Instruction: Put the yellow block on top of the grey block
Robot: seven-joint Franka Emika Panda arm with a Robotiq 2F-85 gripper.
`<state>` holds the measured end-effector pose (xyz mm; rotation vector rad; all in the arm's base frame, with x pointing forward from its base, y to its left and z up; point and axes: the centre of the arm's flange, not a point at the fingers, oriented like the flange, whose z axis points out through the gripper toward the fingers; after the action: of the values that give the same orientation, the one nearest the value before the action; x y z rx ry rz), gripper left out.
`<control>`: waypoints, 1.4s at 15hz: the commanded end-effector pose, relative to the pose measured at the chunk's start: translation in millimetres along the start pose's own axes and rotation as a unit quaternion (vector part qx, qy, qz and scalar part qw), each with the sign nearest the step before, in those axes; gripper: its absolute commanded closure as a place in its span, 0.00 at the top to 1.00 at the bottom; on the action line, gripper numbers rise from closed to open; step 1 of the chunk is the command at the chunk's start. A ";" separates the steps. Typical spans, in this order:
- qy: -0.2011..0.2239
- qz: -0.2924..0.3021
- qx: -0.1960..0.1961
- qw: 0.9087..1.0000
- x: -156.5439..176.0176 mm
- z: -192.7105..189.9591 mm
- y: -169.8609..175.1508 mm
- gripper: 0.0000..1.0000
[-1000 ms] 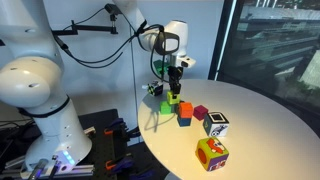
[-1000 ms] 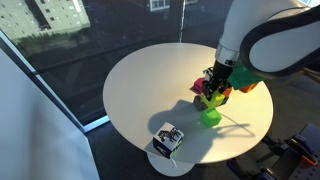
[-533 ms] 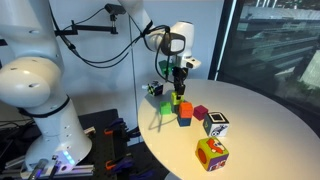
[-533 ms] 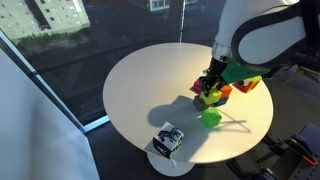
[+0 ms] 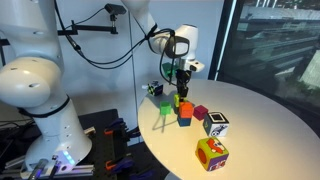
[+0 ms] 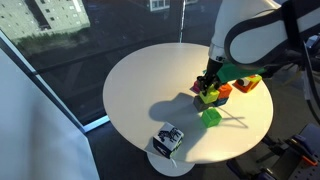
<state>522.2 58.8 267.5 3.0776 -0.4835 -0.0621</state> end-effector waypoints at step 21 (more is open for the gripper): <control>-0.038 -0.024 -0.008 0.999 -15.6 -27.3 0.7 1.00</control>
<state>517.1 63.8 274.4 3.0641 -0.4447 -0.1649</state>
